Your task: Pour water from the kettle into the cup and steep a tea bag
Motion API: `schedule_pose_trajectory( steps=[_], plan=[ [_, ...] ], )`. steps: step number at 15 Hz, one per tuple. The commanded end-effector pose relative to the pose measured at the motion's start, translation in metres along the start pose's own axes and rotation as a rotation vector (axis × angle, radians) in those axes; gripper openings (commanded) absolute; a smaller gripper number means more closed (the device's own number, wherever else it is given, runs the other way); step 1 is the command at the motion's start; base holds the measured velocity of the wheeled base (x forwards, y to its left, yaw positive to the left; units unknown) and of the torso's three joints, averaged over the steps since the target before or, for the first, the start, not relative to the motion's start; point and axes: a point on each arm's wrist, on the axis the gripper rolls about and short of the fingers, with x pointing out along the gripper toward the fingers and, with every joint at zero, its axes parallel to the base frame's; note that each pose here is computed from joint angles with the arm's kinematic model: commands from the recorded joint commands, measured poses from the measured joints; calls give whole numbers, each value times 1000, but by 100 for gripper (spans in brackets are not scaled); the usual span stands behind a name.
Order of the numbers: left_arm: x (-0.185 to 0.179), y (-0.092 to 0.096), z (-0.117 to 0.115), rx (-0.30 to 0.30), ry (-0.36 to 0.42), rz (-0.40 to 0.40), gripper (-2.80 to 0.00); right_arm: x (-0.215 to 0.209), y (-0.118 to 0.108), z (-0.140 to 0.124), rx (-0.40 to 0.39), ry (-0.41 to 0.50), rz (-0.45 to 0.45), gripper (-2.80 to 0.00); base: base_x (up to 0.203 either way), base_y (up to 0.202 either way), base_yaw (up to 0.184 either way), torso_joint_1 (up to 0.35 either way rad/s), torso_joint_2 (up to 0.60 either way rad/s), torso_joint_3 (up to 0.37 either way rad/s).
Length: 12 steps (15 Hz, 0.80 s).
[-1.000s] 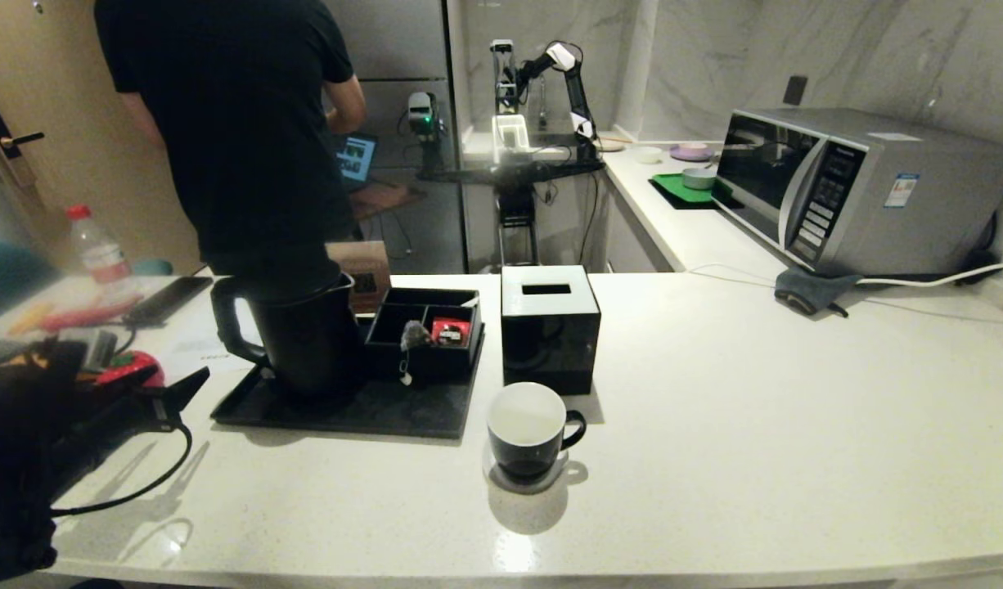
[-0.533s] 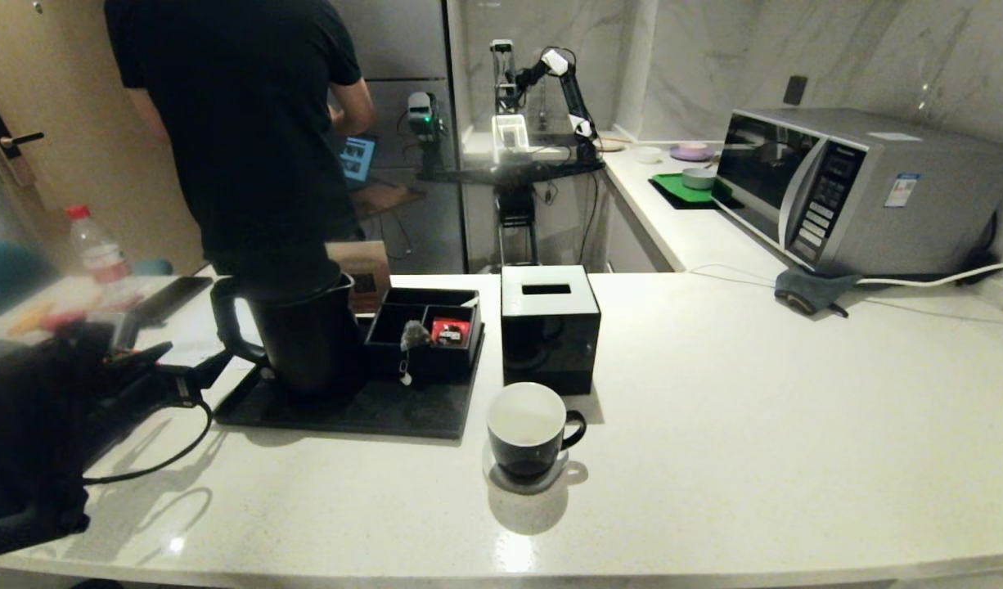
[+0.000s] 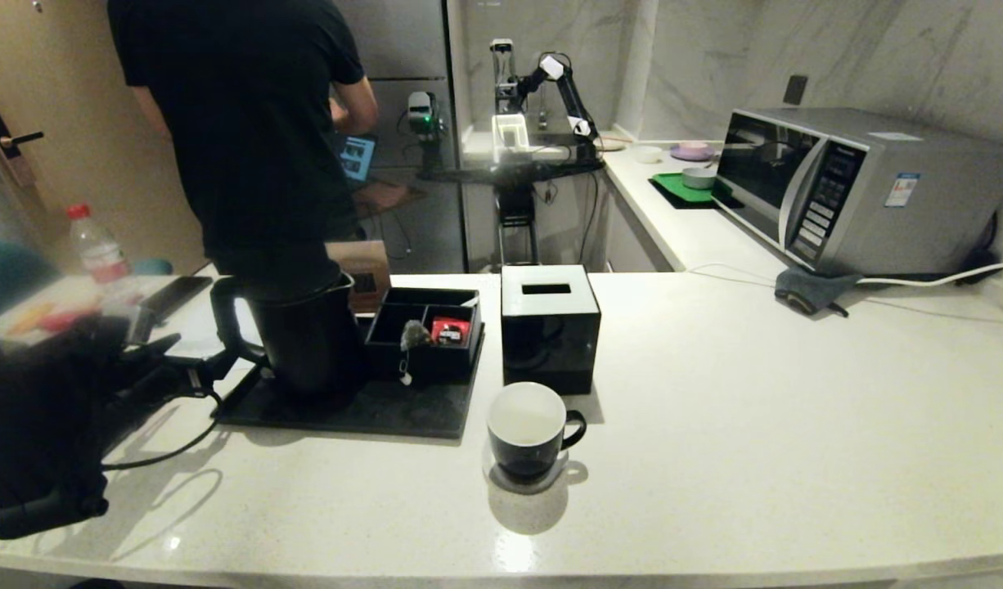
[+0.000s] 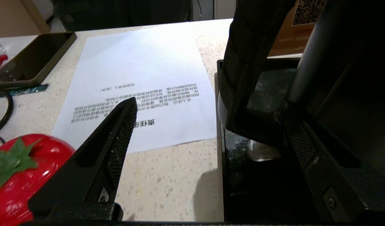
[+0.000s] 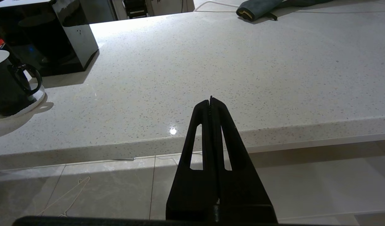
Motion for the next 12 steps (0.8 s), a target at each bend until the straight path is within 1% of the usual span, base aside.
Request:
schedule_pose_trajectory(
  steps=[1,5,9,12],
  plan=[
    [4,-2,3,21,-46,-9,0,0,0,0,0,1,0,-280,0,0,0,0,0,0],
    [7,-1,1,20,-45,-9,0,0,0,0,0,1,0,-280,0,0,0,0,0,0],
    [16,2,0,29,-64,-10,0,0,0,0,0,1,0,-280,0,0,0,0,0,0],
    [24,0,0,35,-81,-21,0,0,0,0,0,1,0,-280,0,0,0,0,0,0]
  ],
)
